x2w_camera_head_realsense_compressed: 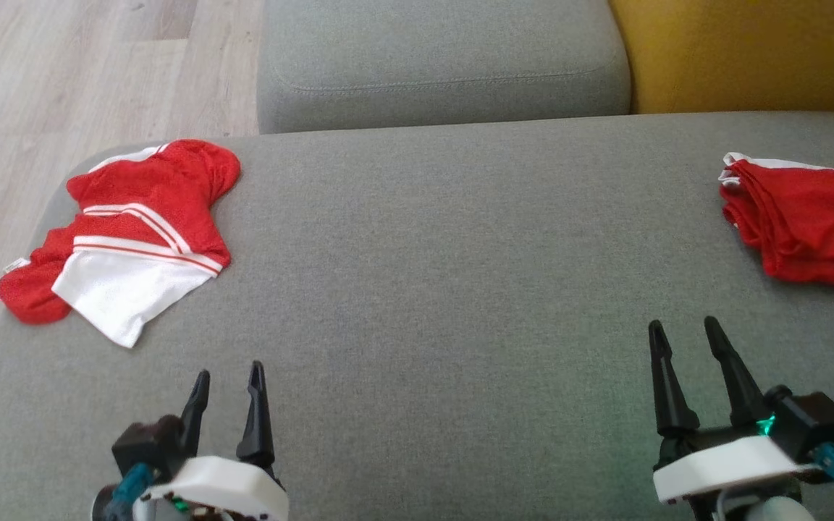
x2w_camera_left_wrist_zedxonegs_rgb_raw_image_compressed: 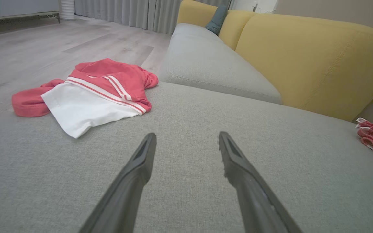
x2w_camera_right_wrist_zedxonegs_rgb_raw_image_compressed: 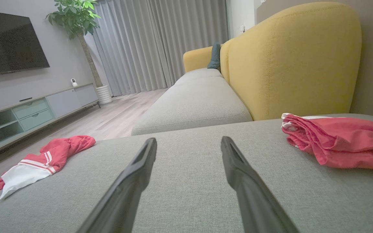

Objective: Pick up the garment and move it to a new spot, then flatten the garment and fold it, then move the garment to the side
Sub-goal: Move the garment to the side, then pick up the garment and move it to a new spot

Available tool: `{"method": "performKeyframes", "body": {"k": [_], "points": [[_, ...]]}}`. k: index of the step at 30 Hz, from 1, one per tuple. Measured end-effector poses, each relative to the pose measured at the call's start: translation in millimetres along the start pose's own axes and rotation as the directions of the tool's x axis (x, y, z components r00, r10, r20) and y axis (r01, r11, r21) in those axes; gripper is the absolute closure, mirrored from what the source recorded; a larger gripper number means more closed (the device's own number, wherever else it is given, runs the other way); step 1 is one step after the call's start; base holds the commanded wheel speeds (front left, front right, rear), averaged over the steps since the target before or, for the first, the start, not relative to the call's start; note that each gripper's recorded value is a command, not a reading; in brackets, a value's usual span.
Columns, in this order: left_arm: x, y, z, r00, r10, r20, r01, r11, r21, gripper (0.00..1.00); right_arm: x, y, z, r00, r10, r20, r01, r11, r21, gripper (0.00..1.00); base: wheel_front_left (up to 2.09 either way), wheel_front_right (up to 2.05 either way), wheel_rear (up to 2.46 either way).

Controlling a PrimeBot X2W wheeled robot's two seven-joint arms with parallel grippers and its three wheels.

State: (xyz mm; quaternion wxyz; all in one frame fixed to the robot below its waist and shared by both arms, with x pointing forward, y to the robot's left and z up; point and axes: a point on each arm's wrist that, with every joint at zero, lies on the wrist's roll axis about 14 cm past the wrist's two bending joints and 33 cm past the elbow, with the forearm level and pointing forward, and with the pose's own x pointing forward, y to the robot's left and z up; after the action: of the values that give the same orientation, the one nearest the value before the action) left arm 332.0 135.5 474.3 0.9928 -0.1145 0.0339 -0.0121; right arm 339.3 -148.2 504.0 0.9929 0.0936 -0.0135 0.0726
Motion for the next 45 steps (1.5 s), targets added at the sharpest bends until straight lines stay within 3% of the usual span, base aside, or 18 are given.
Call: {"method": "performKeyframes", "body": {"k": [32, 40, 45], "points": [[-5, 5, 4, 1.0, 0.016, 0.023, -0.016, 1.0, -0.009, 0.0, 3, 6, -12, 0.998, 0.024, -0.065, -0.025, 1.0, -0.009, 0.0, 0.0, 0.0, 0.0], [-28, 38, 29, 0.985, 0.127, 0.113, -0.126, 0.992, -0.021, 0.0, 26, 47, -19, 0.984, 0.159, -0.084, -0.16, 0.987, -0.007, 0.0, 0.0, 0.0, 0.0], [-57, 82, 49, 0.945, 0.275, 0.177, -0.275, 0.961, -0.025, 0.0, 40, 95, -28, 0.947, 0.303, -0.104, -0.303, 0.953, 0.018, 0.0, 0.0, 0.0, 0.0]]}}
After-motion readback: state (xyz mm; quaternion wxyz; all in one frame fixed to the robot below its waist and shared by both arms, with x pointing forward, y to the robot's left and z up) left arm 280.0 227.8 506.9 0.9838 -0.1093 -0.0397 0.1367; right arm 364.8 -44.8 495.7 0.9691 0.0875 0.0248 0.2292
